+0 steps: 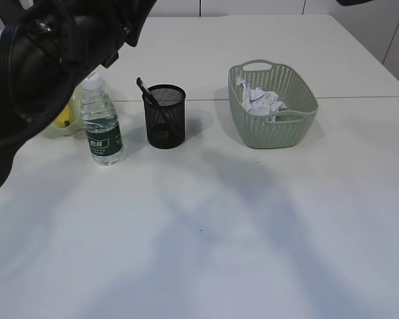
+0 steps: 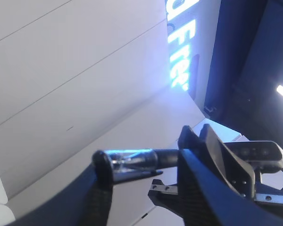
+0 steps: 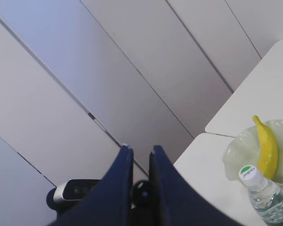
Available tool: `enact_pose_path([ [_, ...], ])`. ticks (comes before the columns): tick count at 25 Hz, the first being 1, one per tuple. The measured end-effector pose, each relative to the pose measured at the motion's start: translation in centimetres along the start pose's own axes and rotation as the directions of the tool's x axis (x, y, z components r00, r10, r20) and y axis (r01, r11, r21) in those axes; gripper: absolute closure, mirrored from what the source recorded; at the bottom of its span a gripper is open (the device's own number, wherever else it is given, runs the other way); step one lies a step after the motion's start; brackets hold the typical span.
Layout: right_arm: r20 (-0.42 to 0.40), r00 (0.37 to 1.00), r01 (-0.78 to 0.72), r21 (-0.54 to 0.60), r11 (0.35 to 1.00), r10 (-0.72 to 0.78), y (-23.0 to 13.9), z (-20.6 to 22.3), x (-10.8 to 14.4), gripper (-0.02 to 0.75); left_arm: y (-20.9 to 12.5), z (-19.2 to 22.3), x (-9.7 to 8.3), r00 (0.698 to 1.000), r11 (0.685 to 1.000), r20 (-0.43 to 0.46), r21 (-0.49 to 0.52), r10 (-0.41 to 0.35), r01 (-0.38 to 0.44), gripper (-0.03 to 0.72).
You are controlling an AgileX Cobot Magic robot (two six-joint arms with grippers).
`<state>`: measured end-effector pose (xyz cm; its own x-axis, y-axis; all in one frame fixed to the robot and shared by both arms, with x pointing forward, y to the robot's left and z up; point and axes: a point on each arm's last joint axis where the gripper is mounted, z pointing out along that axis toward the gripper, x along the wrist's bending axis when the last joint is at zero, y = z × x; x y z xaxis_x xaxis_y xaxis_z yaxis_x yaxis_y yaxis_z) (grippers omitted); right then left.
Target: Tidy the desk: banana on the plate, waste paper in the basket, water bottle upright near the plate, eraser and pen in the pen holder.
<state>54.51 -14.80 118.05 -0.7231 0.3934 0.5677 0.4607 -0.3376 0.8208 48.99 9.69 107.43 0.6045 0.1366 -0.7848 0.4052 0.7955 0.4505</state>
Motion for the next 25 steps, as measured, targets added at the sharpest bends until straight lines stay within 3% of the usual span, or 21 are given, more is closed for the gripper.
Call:
enact_pose_path([
  [14,0.0,1.0,0.0,0.003,1.0,0.0,-0.05,0.03,-0.05,0.693,0.35,-0.02,0.2,1.0,0.999,-0.021,-0.039,-0.021,0.02,0.374],
  [25,-0.017,0.998,-0.054,-0.021,0.998,0.053,0.18,0.02,0.09,0.693,0.64,0.01,-0.37,0.998,0.997,0.042,-0.067,-0.046,0.049,0.571],
])
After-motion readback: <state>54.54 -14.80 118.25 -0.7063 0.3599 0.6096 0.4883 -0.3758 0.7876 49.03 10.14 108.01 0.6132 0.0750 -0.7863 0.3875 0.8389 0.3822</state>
